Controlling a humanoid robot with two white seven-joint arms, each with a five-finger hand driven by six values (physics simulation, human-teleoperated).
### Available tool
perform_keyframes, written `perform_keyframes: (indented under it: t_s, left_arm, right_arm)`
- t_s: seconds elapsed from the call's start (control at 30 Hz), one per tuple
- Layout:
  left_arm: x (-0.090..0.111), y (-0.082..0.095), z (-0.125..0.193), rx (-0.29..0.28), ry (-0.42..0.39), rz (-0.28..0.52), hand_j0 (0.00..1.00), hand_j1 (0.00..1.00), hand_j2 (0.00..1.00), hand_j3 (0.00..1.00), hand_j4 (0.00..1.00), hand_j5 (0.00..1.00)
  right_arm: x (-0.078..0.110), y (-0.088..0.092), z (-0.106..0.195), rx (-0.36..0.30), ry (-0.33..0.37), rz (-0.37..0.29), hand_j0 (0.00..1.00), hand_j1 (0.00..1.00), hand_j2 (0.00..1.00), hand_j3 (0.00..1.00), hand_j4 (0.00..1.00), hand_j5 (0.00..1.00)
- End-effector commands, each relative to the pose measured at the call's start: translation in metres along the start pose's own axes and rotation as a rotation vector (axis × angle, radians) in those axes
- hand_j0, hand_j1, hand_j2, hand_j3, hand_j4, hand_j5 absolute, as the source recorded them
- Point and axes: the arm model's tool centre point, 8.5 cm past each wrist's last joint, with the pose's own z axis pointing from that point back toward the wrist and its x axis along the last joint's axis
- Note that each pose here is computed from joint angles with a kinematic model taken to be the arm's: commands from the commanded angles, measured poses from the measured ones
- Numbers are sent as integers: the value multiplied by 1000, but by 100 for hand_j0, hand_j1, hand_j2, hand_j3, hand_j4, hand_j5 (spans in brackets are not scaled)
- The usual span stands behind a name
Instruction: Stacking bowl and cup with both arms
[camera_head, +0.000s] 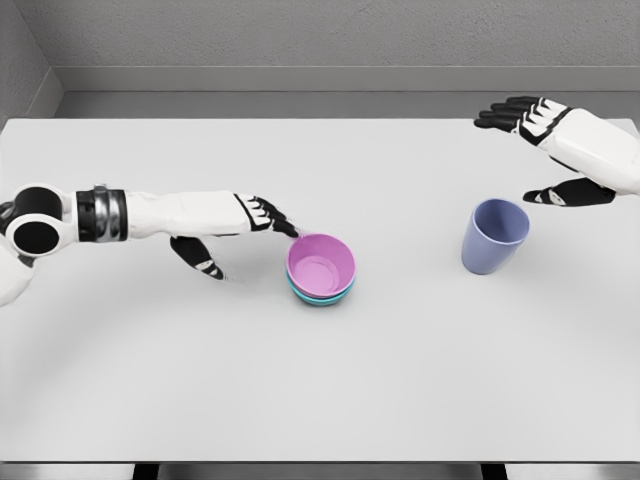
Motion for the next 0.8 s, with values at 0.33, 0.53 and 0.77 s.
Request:
perform_keyframes:
  t_s: [0.33, 0.53, 0.77]
  left_arm:
    - [-93, -15, 139, 99, 388, 212, 100, 100, 100, 100, 100, 100]
    - [-94, -17, 141, 97, 395, 216, 100, 100, 100, 100, 100, 100]
    - [-94, -18, 140, 96, 395, 218, 100, 100, 100, 100, 100, 100]
  right_arm:
    - [-15, 9, 7, 413, 139, 6, 100, 100, 100, 100, 100, 100]
    - [-9, 19, -3, 417, 113, -13, 100, 100, 100, 100, 100, 100]
    - [-9, 25, -8, 475, 114, -24, 100, 100, 100, 100, 100, 100]
